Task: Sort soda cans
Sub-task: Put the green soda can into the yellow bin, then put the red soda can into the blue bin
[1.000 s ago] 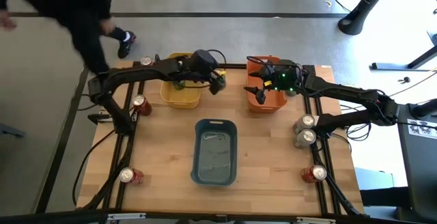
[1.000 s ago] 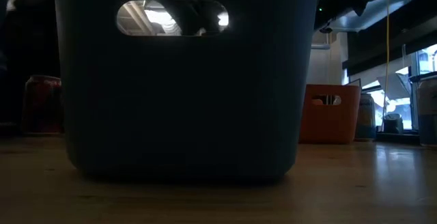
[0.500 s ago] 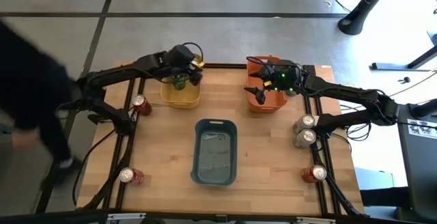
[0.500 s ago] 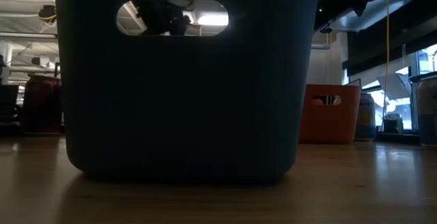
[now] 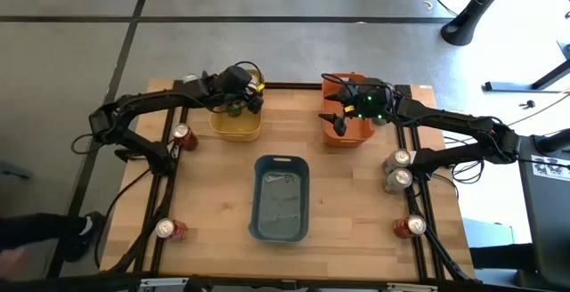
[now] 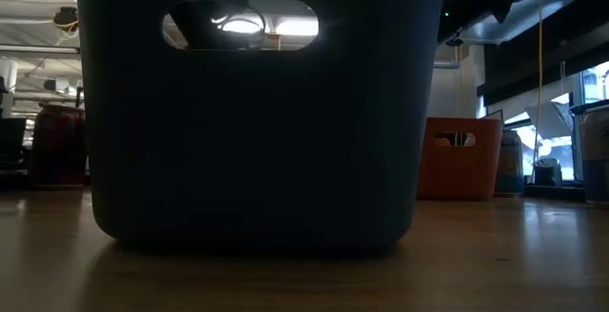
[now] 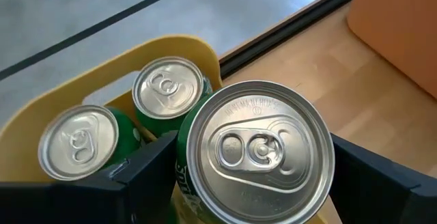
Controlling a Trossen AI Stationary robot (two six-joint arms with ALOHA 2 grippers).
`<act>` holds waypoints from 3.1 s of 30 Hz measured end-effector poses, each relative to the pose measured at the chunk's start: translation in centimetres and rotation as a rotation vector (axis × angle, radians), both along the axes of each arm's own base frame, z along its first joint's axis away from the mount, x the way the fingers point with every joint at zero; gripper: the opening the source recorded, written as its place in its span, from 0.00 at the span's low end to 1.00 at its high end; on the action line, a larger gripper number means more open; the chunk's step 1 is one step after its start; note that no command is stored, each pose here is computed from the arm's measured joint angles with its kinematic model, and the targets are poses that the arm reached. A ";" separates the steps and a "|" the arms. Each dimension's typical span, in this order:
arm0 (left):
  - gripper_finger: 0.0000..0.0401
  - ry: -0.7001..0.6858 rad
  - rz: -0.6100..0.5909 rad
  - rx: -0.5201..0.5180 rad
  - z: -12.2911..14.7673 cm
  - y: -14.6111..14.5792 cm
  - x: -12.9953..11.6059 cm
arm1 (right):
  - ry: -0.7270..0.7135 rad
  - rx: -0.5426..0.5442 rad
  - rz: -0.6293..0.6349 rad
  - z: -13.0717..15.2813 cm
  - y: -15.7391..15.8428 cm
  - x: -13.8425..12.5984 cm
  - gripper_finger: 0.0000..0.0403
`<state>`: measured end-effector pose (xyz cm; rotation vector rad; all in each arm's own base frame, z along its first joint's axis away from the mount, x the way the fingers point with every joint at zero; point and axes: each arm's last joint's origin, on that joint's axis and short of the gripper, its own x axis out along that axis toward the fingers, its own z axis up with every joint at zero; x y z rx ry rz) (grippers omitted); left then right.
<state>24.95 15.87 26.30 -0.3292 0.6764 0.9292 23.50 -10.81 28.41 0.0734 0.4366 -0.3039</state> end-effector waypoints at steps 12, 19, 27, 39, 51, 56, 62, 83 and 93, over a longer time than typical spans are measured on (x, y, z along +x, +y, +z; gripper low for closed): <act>0.76 -0.057 0.064 -0.011 -4.0 0.4 -1.1 | 0.060 0.029 0.000 -1.7 -0.5 1.1 0.82; 0.76 -0.068 0.070 -0.002 -4.9 0.3 -1.4 | 0.094 0.048 -0.002 -2.7 -0.8 1.7 0.82; 0.76 -0.070 0.055 0.018 -5.4 0.3 -1.5 | 0.074 0.039 -0.002 -2.6 -0.9 1.8 0.82; 0.76 -0.046 0.021 0.045 -5.4 0.3 -1.4 | 0.065 0.035 -0.002 -2.5 -0.9 1.9 0.82; 0.76 -0.007 -0.001 0.071 -5.7 0.4 -1.3 | 0.065 0.035 -0.002 -2.5 -0.9 1.9 0.82; 0.76 -0.003 -0.006 0.081 -6.2 0.8 -0.8 | 0.065 0.035 -0.002 -2.5 -0.9 1.9 0.82; 0.76 -0.011 0.002 0.082 -6.6 1.0 -0.6 | 0.066 0.035 -0.002 -2.5 -0.9 1.9 0.82; 0.93 -0.028 0.005 0.063 -5.8 0.3 -1.1 | 0.067 0.036 -0.002 -2.5 -0.9 1.9 0.82; 0.92 -0.114 0.005 0.096 -1.6 -1.7 -3.6 | 0.062 0.050 -0.009 -2.5 -0.9 1.9 0.82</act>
